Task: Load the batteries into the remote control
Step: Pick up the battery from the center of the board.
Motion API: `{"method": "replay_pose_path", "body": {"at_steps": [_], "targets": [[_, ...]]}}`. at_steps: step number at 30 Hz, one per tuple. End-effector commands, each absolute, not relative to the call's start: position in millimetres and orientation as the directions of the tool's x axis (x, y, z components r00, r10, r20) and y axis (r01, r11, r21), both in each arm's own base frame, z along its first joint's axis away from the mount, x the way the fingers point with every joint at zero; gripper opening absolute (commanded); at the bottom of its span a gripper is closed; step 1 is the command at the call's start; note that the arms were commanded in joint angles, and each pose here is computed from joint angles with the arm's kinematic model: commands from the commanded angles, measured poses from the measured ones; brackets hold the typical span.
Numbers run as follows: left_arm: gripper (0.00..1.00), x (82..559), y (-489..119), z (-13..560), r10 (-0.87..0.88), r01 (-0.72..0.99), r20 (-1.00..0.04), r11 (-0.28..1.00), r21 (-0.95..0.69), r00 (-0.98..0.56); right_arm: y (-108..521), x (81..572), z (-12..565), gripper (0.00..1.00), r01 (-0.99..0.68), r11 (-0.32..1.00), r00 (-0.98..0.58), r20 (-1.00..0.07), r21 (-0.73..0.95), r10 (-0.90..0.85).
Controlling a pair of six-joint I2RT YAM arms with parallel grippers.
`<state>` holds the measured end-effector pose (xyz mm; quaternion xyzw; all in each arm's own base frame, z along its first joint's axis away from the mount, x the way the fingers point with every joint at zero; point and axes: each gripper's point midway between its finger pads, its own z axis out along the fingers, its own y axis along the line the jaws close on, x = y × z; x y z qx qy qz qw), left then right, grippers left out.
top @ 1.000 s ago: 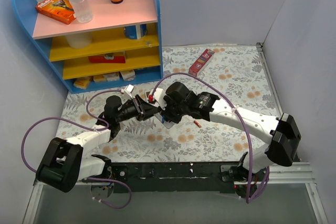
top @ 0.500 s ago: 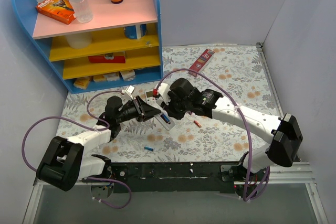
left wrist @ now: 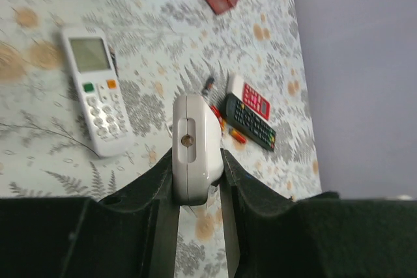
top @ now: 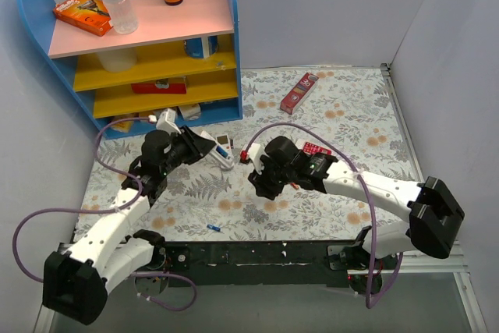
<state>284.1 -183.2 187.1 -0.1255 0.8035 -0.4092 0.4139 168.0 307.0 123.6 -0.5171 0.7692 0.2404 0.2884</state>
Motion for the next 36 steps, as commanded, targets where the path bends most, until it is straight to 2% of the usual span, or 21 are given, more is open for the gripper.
{"method": "replay_pose_path", "body": {"at_steps": [1,7,12,17,26,29,32,36], "targets": [[0.0,292,-125,215,-0.511,0.044,-0.744,0.811,-0.583,-0.431,348,147,118,0.5,-0.961,0.24,-0.255,-0.77,0.136,-0.585],[0.0,281,-84,251,-0.482,-0.019,-0.834,0.868,-0.495,-0.271,398,113,96,0.53,-0.988,0.118,-0.152,-0.797,0.102,-0.584],[0.0,267,-71,274,-0.497,-0.027,-0.845,0.865,-0.502,-0.199,434,88,79,0.53,-0.999,0.045,-0.035,-0.79,0.01,-0.612],[0.0,263,-70,274,-0.505,-0.028,-0.84,0.86,-0.51,-0.199,445,95,54,0.53,-0.991,0.105,-0.008,-0.741,-0.085,-0.672],[0.0,265,-76,267,-0.505,-0.011,-0.833,0.856,-0.516,-0.224,447,94,34,0.49,-0.988,0.108,0.0,-0.701,-0.11,-0.713],[0.0,265,-79,265,-0.508,-0.002,-0.83,0.853,-0.522,-0.23,447,93,29,0.44,-0.988,0.104,0.001,-0.691,-0.11,-0.723],[0.0,265,-82,262,-0.511,0.005,-0.825,0.849,-0.528,-0.243,444,94,26,0.36,-0.987,0.105,0.002,-0.676,-0.118,-0.737],[0.0,266,-89,259,-0.519,0.031,-0.814,0.838,-0.544,-0.26,437,99,30,0.14,-0.981,0.129,0.002,-0.669,-0.147,-0.743]]}}
